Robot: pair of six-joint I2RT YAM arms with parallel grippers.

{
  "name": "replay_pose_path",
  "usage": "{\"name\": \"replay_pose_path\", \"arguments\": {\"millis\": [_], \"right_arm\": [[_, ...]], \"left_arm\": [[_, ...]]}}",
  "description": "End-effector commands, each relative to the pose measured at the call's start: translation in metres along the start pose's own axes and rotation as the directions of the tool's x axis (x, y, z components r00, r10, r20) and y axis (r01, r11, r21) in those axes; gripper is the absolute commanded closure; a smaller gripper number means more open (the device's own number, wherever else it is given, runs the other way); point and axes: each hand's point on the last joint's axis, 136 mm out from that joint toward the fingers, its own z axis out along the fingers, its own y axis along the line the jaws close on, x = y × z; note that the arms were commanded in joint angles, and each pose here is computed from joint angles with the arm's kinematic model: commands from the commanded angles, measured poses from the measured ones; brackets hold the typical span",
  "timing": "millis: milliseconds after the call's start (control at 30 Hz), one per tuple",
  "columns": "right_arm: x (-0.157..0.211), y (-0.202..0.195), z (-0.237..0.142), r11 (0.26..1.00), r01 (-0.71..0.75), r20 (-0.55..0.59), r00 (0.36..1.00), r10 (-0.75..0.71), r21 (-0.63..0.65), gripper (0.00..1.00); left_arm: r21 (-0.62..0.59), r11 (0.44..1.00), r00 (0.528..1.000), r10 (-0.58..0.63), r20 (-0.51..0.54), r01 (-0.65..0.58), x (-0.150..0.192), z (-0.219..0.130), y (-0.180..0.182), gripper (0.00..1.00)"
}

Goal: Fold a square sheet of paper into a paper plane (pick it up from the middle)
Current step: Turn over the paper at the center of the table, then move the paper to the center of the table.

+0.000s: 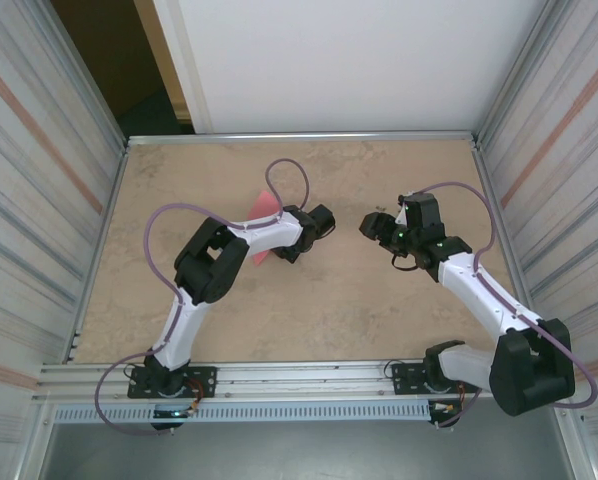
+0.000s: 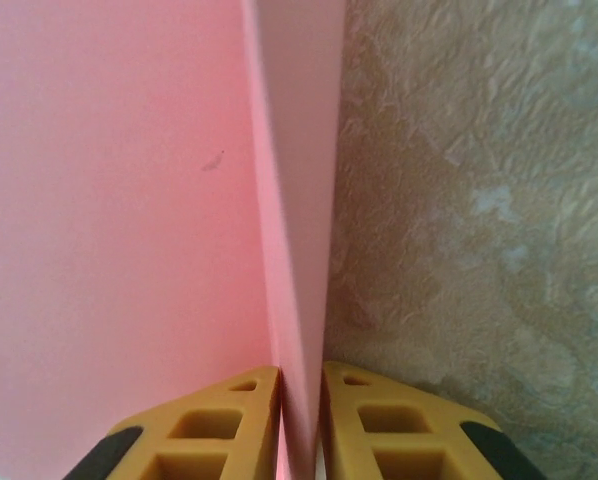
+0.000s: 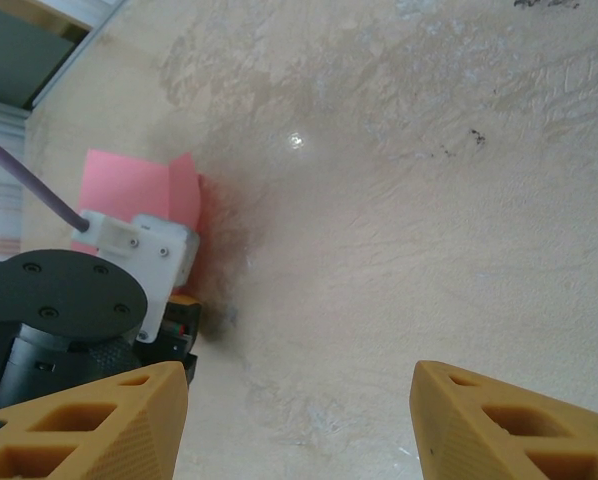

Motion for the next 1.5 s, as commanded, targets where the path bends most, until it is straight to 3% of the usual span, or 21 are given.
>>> {"name": "replay_pose_path", "arguments": {"millis": [0, 300, 433, 600, 767, 900, 1033, 1233, 1333, 1467], "right_arm": [[0.005, -0.005, 0.004, 1.000, -0.028, -0.017, 0.999, 0.028, 0.003, 0.40], [0.003, -0.004, 0.005, 0.999, -0.036, -0.013, 0.999, 0.036, -0.002, 0.40], [0.004, -0.002, 0.007, 0.999, -0.039, -0.020, 0.999, 0.039, -0.009, 0.40], [0.004, -0.003, 0.007, 0.999, -0.038, -0.022, 0.999, 0.037, -0.010, 0.40], [0.007, -0.007, 0.014, 0.999, -0.037, -0.047, 0.998, 0.038, 0.018, 0.40], [0.012, -0.006, 0.025, 0.994, 0.010, -0.076, 0.997, -0.001, 0.110, 0.40], [0.027, 0.012, 0.049, 0.971, 0.122, -0.129, 0.987, -0.097, 0.204, 0.40], [0.058, 0.064, 0.096, 0.890, 0.327, -0.216, 0.939, -0.268, 0.317, 0.43], [0.072, 0.085, 0.119, 0.838, 0.407, -0.241, 0.910, -0.338, 0.363, 0.44], [0.087, 0.100, 0.142, 0.764, 0.491, -0.282, 0.870, -0.405, 0.418, 0.44]], "left_arm": [[0.122, 0.991, 0.998, -0.043, -0.045, 0.048, 0.005, 0.005, -0.032, 0.79], [0.289, 0.945, 0.988, -0.154, -0.018, 0.153, -0.009, -0.021, -0.045, 0.71], [0.306, 0.934, 0.982, -0.186, -0.022, 0.184, -0.011, -0.027, -0.044, 0.68], [0.324, 0.928, 0.981, -0.193, 0.000, 0.182, -0.012, -0.044, -0.033, 0.65], [0.447, 0.870, 0.962, -0.264, 0.064, 0.209, -0.019, -0.087, -0.009, 0.54], [0.620, 0.736, 0.927, -0.373, 0.037, 0.272, -0.013, -0.104, 0.002, 0.42], [0.729, 0.576, 0.866, -0.497, -0.047, 0.370, 0.002, -0.100, 0.023, 0.33], [0.772, 0.309, 0.691, -0.689, -0.221, 0.556, 0.036, -0.064, 0.065, 0.26], [0.746, 0.242, 0.620, -0.734, -0.277, 0.620, 0.056, -0.047, 0.079, 0.23], [0.703, 0.229, 0.572, -0.764, -0.299, 0.674, 0.076, -0.031, 0.088, 0.18]]}}
